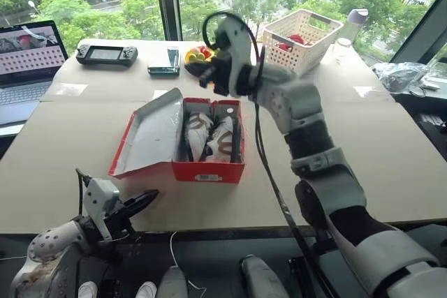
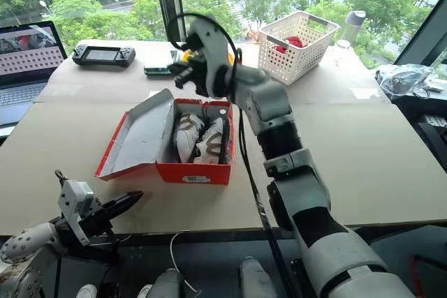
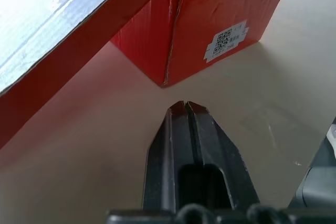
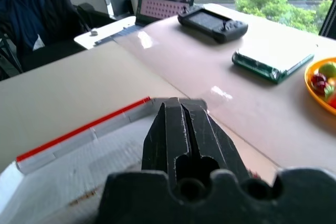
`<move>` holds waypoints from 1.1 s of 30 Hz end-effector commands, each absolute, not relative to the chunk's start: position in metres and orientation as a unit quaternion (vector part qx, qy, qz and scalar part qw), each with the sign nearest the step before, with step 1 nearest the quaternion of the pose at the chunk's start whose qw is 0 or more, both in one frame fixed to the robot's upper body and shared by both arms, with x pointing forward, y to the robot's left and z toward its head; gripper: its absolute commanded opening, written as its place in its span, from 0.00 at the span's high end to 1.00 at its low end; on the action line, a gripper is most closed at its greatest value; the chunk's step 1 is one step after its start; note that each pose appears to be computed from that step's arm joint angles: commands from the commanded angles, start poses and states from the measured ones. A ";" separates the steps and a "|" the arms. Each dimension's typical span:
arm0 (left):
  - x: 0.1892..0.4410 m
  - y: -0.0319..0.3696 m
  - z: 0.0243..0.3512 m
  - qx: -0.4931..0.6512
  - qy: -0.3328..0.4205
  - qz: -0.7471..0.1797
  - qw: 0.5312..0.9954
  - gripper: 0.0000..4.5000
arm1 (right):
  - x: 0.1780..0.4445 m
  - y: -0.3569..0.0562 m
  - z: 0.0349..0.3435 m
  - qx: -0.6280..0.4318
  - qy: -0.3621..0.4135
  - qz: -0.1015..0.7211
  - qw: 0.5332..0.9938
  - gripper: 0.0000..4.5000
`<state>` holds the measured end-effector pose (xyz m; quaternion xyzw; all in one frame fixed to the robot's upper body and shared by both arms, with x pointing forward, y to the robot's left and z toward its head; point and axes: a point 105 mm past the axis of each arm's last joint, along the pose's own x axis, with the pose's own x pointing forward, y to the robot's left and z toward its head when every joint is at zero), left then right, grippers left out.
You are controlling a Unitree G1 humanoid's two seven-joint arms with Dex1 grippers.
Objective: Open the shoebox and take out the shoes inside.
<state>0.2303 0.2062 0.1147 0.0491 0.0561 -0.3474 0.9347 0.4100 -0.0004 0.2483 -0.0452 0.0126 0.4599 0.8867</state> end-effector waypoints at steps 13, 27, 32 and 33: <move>0.310 0.276 0.219 0.075 0.070 -0.426 0.899 1.00 | 0.360 -0.016 0.238 -0.216 0.034 0.477 0.852 1.00; 0.334 0.265 0.201 0.089 0.087 -0.482 0.867 1.00 | 0.357 -0.004 0.221 -0.344 0.076 0.493 0.795 0.21; 0.333 0.266 0.198 0.085 0.089 -0.480 0.869 1.00 | 0.348 -0.007 0.240 -0.344 0.064 0.493 0.796 0.00; 0.333 0.265 0.198 0.085 0.088 -0.479 0.869 1.00 | 0.347 -0.007 0.243 -0.342 0.062 0.491 0.799 0.00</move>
